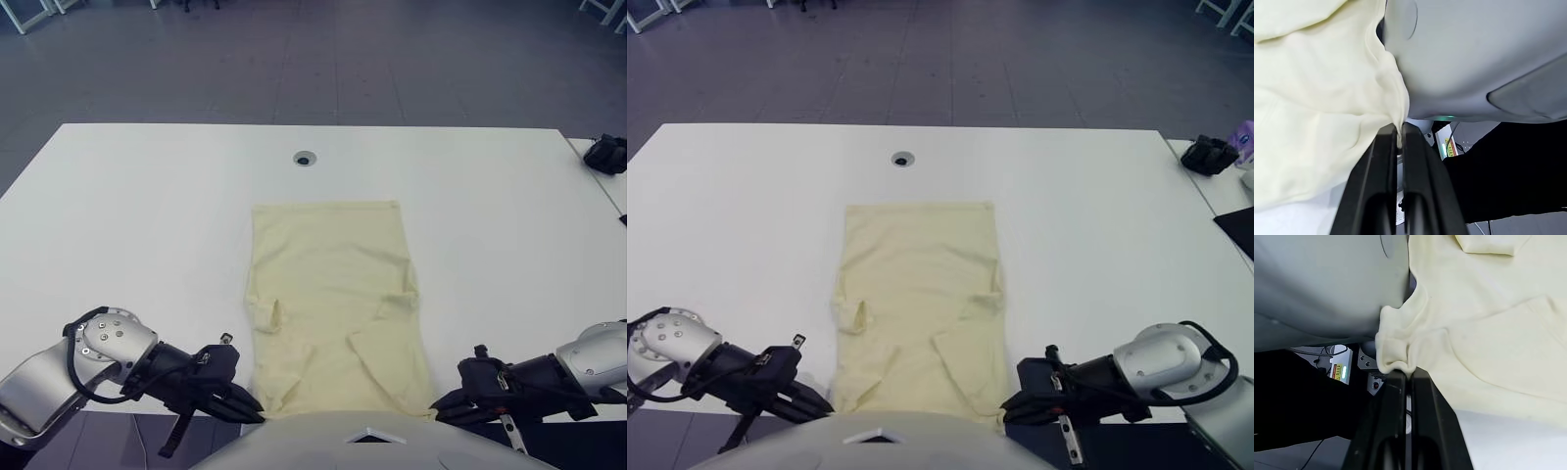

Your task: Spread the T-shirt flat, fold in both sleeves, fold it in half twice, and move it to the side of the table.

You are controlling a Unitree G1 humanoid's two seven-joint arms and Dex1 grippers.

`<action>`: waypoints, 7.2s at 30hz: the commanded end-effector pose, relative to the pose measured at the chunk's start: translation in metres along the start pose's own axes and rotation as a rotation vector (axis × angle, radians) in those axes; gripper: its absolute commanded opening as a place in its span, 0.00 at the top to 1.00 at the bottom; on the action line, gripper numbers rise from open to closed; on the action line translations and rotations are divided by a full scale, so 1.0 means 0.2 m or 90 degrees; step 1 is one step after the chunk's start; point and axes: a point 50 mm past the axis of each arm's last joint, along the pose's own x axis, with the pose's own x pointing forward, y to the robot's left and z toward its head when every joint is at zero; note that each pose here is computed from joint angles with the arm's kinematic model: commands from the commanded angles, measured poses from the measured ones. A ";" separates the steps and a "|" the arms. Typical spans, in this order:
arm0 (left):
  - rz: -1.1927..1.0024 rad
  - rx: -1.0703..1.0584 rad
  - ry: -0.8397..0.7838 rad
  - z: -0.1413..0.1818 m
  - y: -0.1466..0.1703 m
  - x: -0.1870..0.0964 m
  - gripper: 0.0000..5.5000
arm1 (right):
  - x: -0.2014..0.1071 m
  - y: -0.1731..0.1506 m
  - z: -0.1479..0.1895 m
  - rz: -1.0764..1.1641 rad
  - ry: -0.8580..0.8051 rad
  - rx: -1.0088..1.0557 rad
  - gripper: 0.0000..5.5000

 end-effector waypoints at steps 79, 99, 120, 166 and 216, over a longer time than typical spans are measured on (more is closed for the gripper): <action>0.699 0.045 -0.079 0.40 1.17 -0.48 0.79 | -0.17 -1.37 0.09 -0.691 -0.133 0.007 0.75; 0.499 0.234 0.067 0.23 0.67 -0.16 0.18 | -0.09 -1.27 0.16 -0.655 0.005 -0.347 0.17; 0.539 0.261 0.324 0.06 0.86 -0.26 0.02 | 0.00 -0.69 0.09 -0.364 0.065 -0.417 0.02; 0.629 0.366 0.143 0.38 0.63 -0.27 0.02 | 0.08 -0.62 -0.01 -0.384 0.067 -0.351 0.02; 0.368 0.363 0.288 -0.02 0.32 0.11 0.51 | -0.01 -0.37 0.16 -0.478 -0.016 -0.298 0.02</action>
